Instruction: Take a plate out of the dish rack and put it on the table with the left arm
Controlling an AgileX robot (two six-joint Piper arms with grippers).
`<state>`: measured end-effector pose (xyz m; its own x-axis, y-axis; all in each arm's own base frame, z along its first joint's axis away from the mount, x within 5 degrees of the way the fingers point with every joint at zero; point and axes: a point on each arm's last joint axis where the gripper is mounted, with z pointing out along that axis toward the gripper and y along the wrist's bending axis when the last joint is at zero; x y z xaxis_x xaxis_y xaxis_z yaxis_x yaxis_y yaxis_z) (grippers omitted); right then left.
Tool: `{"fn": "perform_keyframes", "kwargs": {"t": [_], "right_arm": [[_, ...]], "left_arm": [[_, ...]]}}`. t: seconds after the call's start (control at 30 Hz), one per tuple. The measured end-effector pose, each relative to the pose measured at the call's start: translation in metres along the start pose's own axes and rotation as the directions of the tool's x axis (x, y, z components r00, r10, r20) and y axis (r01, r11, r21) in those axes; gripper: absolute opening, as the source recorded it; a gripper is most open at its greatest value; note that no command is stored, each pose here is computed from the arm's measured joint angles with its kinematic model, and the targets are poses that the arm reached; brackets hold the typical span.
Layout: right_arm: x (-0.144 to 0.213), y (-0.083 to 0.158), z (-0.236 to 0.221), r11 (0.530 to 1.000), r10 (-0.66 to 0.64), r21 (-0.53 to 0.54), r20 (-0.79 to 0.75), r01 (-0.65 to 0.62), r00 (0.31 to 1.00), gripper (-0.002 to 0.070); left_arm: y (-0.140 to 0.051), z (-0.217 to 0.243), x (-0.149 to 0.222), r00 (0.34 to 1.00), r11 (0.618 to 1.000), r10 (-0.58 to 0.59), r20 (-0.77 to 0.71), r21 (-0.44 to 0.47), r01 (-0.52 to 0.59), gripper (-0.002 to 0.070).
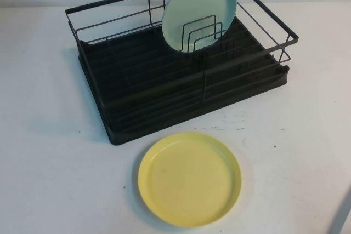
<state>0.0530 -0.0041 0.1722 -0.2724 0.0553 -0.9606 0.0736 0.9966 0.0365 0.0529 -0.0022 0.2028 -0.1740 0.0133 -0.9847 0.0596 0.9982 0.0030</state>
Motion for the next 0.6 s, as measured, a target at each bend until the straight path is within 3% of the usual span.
{"fn": "perform_keyframes", "kwargs": {"t": [0.17, 0.6], "right_arm": [[0.0, 0.0, 0.0, 1.0, 0.001, 0.0, 0.0, -0.001, 1.0, -0.002], [0.0, 0.0, 0.0, 1.0, 0.001, 0.0, 0.0, -0.001, 1.0, -0.002]], "left_arm": [[0.002, 0.006, 0.024, 0.998, 0.999, -0.014, -0.057, -0.039, 0.012, -0.0001], [0.0, 0.006, 0.028, 0.992, 0.997, 0.076, -0.099, -0.002, -0.077, -0.0001]]}}
